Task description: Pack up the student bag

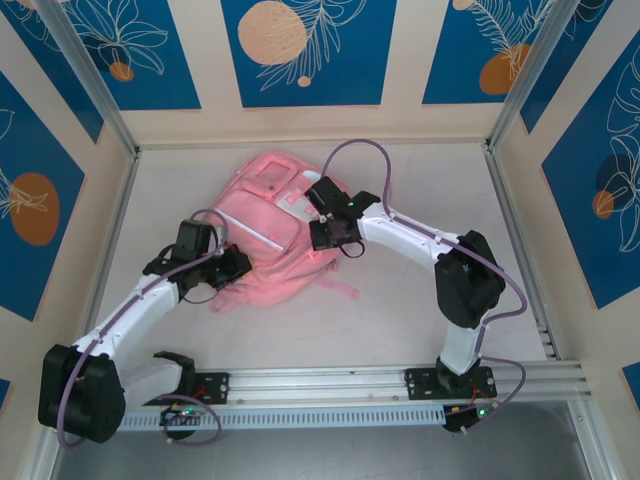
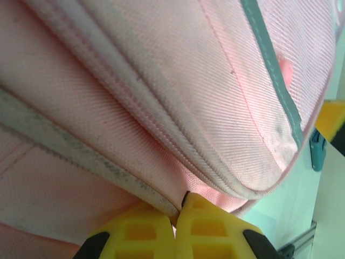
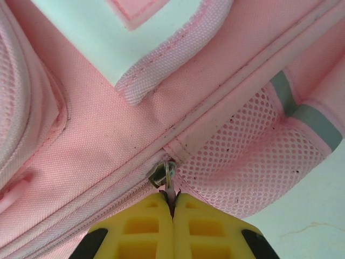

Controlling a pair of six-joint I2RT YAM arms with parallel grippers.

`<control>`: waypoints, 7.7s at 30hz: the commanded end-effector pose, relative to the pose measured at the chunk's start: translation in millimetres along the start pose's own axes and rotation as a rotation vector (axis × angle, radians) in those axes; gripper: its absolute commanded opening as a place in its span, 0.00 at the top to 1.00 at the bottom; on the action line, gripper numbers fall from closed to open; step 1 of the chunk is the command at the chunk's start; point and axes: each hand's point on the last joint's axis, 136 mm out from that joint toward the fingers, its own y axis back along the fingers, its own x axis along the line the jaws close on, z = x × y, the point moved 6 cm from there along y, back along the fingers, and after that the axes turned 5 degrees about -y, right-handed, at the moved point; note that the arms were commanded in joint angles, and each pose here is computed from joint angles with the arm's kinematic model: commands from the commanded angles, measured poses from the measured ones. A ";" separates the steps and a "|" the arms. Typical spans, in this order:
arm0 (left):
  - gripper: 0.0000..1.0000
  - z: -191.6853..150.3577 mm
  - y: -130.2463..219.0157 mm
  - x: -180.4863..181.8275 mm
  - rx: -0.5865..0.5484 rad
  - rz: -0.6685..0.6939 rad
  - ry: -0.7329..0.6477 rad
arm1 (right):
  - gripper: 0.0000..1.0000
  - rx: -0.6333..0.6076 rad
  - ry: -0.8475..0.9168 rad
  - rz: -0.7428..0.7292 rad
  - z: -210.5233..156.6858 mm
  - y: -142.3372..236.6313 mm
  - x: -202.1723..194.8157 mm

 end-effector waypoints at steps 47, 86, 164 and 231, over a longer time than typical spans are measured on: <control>0.56 108.2 -38.1 -45.8 -0.053 0.102 -0.201 | 0.13 0.105 0.220 0.663 -43.1 11.7 67.0; 0.72 103.3 -51.4 -69.5 0.006 -0.048 -0.227 | 1.00 -0.068 0.272 0.389 -28.6 -5.1 69.5; 0.45 -45.8 -60.7 -103.7 -0.071 0.459 -0.315 | 0.15 -0.163 -0.416 0.349 -78.1 64.3 -52.3; 1.00 -65.9 -67.1 -123.8 0.009 0.164 -0.687 | 0.75 0.156 -0.613 0.580 -24.7 7.2 5.0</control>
